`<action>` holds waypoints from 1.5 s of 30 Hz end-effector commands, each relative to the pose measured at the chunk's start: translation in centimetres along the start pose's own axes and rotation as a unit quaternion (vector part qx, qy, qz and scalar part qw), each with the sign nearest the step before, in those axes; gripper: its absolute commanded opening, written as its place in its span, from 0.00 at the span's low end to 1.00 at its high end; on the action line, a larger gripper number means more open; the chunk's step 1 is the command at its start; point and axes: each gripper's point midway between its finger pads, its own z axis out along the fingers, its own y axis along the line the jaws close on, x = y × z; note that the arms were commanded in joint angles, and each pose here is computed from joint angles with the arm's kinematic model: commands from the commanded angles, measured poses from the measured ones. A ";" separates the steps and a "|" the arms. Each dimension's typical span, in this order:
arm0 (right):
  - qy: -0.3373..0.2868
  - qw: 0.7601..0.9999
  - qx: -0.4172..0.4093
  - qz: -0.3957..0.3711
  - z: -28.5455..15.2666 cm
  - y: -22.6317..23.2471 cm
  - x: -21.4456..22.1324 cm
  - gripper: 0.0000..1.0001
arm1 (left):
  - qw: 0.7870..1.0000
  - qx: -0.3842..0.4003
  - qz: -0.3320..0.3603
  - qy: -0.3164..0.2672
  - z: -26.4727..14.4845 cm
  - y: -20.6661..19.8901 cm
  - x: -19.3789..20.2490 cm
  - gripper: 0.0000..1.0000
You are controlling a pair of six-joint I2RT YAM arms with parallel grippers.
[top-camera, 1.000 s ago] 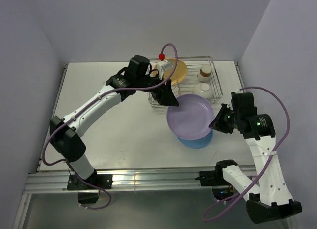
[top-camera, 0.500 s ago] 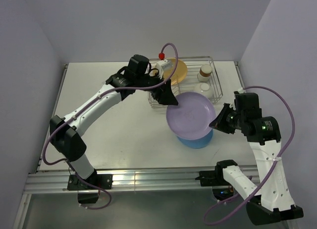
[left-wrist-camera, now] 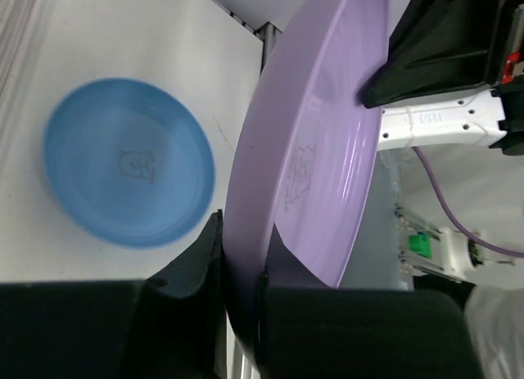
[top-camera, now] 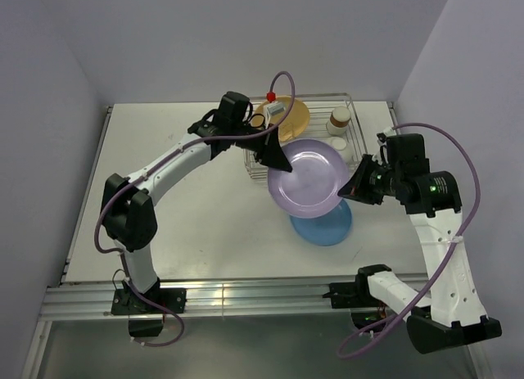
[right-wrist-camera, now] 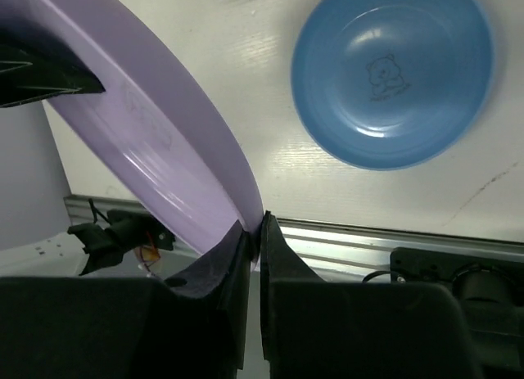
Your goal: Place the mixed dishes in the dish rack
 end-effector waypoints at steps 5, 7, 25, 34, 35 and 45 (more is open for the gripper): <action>-0.058 0.998 0.037 -0.015 -0.3 0.0 -4.1 0.67 | 0.995 -0.017 0.069 -0.068 -3.0 1.2 -5.1 0.00; -0.077 0.993 0.085 0.002 -0.4 -2.3 -3.6 0.79 | 0.989 -0.067 0.084 -0.100 -4.5 2.7 -7.0 0.00; -0.105 0.991 -0.082 -0.009 3.6 -3.9 5.1 0.86 | 0.804 -0.419 0.356 -0.228 -13.9 11.4 -16.3 0.00; -0.158 0.985 -0.070 -0.012 0.2 -3.9 4.5 0.85 | 0.743 -0.467 0.447 -0.176 -14.2 16.2 -14.8 0.00; -0.156 0.985 -0.071 -0.009 0.1 -3.8 4.5 0.85 | 0.734 -0.470 0.463 -0.159 -14.2 16.8 -14.6 0.00; -0.176 0.982 -0.062 0.020 1.4 -4.9 4.2 0.85 | 0.739 -0.427 0.500 -0.147 -12.3 18.9 -12.8 0.00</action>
